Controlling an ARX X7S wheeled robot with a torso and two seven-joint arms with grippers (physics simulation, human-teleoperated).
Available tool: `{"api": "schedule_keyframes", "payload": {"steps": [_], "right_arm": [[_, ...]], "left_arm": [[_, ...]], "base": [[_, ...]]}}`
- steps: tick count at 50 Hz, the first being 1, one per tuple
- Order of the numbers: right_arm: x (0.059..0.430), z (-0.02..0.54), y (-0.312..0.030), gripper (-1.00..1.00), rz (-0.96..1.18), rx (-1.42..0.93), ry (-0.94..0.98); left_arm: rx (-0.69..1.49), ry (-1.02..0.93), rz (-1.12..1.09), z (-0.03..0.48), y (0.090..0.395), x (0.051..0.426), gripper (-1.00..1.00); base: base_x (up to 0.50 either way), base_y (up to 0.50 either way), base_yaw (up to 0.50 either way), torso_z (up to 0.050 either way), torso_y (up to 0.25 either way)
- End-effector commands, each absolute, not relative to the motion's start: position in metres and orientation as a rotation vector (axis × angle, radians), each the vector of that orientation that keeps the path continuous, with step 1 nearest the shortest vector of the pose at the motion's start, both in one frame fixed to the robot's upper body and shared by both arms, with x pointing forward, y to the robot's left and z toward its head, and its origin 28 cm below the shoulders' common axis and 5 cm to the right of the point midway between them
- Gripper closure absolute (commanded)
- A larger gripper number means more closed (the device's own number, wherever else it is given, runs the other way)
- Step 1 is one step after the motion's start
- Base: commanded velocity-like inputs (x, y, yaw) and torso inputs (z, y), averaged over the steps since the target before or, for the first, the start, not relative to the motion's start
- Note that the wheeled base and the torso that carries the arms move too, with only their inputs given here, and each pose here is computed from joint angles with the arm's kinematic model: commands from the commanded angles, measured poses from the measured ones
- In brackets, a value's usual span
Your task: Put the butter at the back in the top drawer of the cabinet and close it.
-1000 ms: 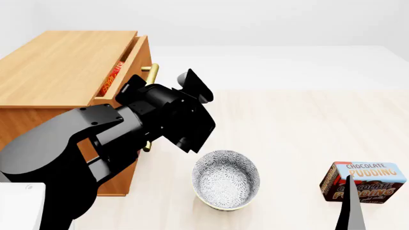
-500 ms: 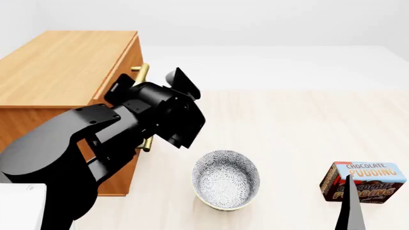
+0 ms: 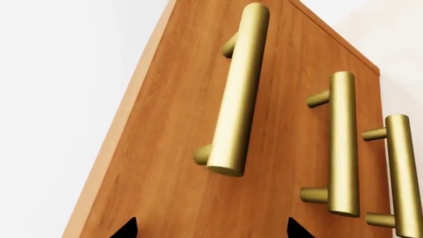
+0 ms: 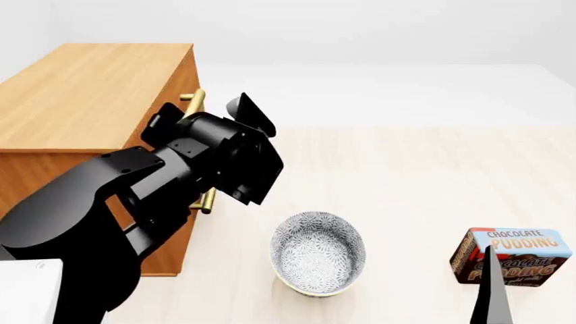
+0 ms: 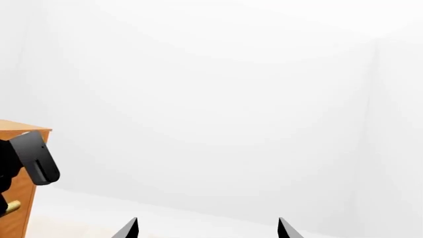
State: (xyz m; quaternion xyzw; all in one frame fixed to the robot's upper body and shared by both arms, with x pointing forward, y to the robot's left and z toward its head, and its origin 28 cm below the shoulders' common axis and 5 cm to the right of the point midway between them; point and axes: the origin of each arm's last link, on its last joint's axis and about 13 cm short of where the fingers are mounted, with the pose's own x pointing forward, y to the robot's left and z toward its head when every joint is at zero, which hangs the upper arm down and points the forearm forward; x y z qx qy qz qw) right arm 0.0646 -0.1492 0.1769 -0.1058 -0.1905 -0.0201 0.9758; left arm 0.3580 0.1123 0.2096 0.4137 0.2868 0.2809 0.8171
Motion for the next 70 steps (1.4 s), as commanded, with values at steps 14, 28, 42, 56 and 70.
{"api": "schedule_keyframes", "payload": {"steps": [14,28,42,56,70], "right_arm": [[0.063,0.176,-0.149,-1.0,-0.038,-0.214,-0.387],[0.063,0.176,-0.149,-1.0,-0.038,-0.215,-0.389],[0.062,0.176,-0.149,-1.0,-0.041,-0.214,-0.39],[0.058,0.174,-0.149,-1.0,-0.042,-0.212,-0.388],[0.059,0.175,-0.149,-1.0,-0.042,-0.207,-0.38]], "left_arm": [[0.946,0.616,0.728,0.201,0.128,0.364,-1.0],[0.958,0.51,0.608,0.217,0.098,0.346,-1.0],[0.968,0.446,0.494,0.224,0.08,0.327,-1.0],[0.943,0.401,0.376,0.232,0.066,0.309,-1.0],[0.792,0.255,0.208,0.258,0.057,0.271,-1.0]], "base": [[0.0,0.01,0.01,0.0,0.0],[0.0,0.0,0.0,0.0,0.0],[0.0,0.0,0.0,0.0,0.0],[0.0,0.0,0.0,0.0,0.0],[0.0,0.0,0.0,0.0,0.0]]}}
